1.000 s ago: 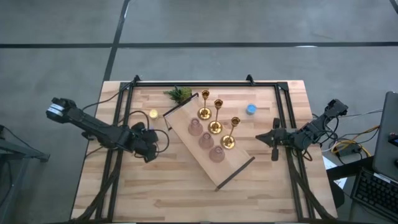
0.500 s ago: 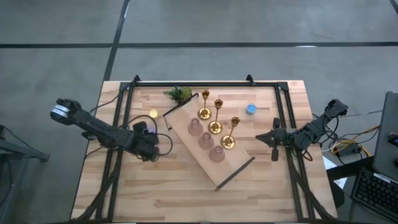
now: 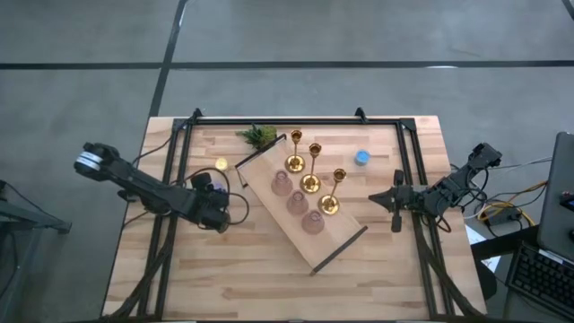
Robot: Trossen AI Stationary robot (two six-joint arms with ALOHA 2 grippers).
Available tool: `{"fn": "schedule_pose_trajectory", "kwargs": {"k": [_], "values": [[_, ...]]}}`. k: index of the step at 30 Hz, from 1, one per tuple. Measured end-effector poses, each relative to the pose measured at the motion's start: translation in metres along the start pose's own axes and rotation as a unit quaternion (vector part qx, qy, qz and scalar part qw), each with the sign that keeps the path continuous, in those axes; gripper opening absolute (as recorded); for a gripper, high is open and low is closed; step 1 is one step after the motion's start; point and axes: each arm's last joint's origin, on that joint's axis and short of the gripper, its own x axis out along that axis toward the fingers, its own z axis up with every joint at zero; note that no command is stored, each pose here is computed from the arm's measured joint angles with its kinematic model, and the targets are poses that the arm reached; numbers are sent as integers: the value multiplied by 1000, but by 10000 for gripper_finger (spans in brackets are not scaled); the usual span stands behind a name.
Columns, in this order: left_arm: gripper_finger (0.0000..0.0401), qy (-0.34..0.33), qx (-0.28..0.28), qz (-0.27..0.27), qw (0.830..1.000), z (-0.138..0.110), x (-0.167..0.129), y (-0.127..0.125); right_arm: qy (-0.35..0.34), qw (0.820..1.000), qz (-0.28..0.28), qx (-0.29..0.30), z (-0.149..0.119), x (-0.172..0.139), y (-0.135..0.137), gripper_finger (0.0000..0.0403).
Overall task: Pick & Place candle stick holders
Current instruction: Put the purple scented candle on the shelf
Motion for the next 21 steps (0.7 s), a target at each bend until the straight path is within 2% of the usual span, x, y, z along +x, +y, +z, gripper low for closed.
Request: {"fn": "schedule_pose_trajectory", "kwargs": {"k": [8,15,21], "values": [[181,22,2,4,1000,-12,12,-2,0,1000,0,0,0,0,0,8],[179,16,-9,0,1000,-11,12,-2,0,1000,0,0,0,0,0,8],[152,13,-12,-1,1000,-11,12,-3,0,1000,0,0,0,0,0,8]]}}
